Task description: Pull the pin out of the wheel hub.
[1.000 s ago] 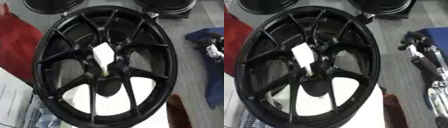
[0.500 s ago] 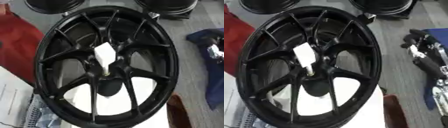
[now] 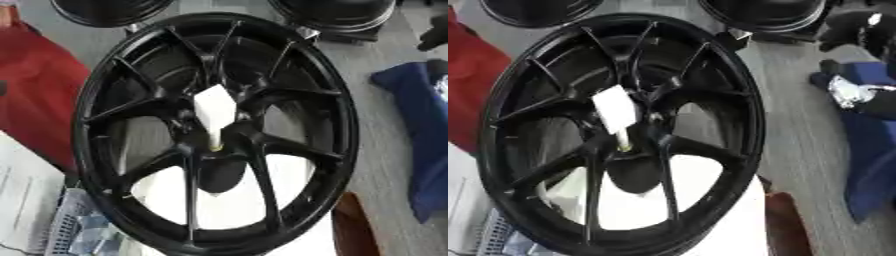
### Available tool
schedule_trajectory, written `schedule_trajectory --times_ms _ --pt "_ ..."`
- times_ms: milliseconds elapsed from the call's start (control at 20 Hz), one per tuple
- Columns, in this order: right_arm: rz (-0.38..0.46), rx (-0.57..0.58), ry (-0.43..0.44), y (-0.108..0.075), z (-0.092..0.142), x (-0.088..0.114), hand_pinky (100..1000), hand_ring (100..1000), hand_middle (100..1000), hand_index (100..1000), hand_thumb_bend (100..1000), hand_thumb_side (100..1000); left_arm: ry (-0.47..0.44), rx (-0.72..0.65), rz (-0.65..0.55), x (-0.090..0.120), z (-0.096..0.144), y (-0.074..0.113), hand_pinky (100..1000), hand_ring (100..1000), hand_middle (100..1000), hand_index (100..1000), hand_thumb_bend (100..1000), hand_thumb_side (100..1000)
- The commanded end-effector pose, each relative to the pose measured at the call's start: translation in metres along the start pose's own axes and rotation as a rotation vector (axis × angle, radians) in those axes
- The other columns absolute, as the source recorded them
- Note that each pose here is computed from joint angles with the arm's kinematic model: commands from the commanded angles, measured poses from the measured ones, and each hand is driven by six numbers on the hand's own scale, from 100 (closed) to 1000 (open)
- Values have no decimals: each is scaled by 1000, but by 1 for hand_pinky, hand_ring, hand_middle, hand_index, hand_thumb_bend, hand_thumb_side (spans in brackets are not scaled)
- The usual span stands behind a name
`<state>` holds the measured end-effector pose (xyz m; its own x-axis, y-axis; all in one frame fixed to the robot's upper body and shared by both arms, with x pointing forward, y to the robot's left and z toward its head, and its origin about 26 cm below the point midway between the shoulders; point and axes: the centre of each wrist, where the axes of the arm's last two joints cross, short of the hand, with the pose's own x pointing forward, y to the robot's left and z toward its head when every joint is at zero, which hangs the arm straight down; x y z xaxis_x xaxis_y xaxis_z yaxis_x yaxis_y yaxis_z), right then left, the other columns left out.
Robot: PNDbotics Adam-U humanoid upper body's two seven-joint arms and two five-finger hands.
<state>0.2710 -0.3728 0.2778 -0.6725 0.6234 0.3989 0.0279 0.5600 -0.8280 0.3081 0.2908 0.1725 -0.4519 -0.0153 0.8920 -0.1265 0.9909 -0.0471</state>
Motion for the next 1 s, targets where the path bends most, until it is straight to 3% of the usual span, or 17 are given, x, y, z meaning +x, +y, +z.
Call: schedule_trajectory --times_ms 50,250,500,550,650,850,1000 --pt "174 124 -56 -29 -15 22 877 744 695 808 307 162 -22 -4 -31 7 -3 5 738 597 525 719 389 583" --pt "288 234 -86 -45 -29 39 870 750 696 802 351 171 -21 -12 -37 7 -3 5 738 597 525 719 389 582" --pt "300 250 -88 -48 -32 42 870 750 696 802 351 171 -21 -13 -38 7 -3 5 738 597 525 719 389 582" --pt "305 256 -91 -48 -32 43 856 772 706 794 450 275 -21 -18 -40 7 -3 4 739 596 525 718 387 583" --pt "355 309 -116 -50 -38 48 856 785 717 797 461 343 -23 -42 -49 9 -5 3 739 596 525 718 387 583" --pt "504 468 -178 -55 -51 64 860 797 727 802 469 396 -23 -65 -46 9 -6 -1 739 596 525 718 387 584" --pt "553 542 -234 -48 -58 67 861 798 729 803 473 415 -20 -78 -44 8 -6 -2 739 596 525 718 387 584"
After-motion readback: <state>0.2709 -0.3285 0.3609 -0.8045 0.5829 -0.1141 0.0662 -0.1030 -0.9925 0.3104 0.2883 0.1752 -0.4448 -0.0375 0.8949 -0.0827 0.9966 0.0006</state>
